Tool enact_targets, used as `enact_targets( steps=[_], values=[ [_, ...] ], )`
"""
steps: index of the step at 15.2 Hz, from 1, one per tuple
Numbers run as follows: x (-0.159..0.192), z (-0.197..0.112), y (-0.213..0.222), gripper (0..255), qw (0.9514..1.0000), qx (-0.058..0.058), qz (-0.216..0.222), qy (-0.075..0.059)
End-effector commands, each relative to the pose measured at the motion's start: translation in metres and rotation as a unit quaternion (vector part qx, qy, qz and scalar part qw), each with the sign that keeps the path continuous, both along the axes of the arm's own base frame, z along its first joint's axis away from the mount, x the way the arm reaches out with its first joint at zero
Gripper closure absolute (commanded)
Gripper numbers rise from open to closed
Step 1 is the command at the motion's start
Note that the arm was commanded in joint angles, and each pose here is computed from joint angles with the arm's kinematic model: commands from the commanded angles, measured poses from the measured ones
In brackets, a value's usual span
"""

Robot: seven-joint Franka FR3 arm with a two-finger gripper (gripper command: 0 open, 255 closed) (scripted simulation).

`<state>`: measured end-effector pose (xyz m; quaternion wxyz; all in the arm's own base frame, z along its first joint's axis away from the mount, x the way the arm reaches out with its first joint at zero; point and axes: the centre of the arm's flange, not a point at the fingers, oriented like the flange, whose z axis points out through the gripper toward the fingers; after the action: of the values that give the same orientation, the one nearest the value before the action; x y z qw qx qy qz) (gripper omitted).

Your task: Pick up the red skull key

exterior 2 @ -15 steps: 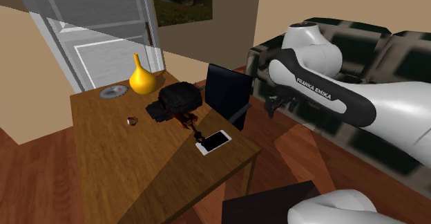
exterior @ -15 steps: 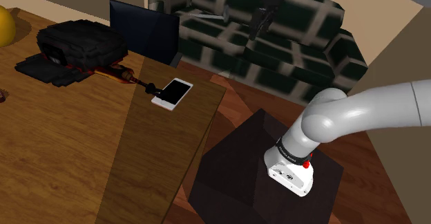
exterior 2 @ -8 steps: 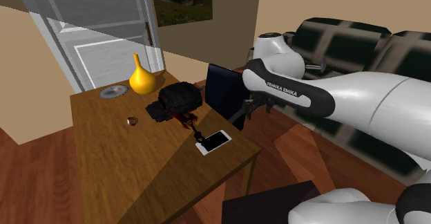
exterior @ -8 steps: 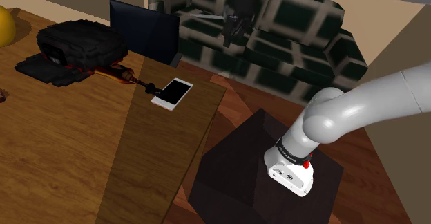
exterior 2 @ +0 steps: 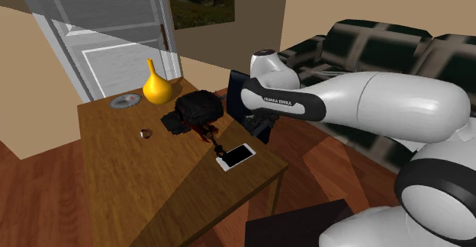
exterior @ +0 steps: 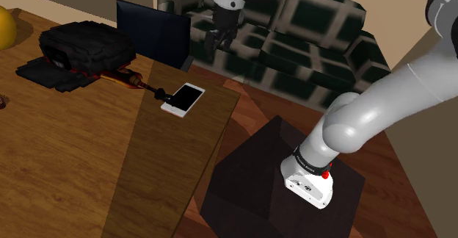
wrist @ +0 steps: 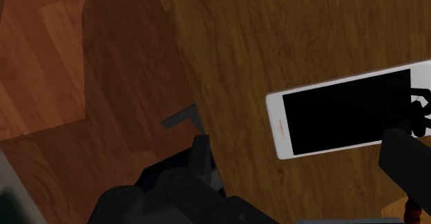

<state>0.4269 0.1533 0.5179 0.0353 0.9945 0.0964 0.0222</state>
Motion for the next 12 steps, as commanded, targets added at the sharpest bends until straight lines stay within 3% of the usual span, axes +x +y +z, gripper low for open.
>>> enact_targets(
  steps=[1, 12],
  values=[
    [0.014, -0.01, 0.02, 0, 1.0, 0.001, 0.007, 0.0],
    [0.079, -0.072, 0.134, 0, 0.9991, 0.002, 0.043, 0.001]
  ],
)
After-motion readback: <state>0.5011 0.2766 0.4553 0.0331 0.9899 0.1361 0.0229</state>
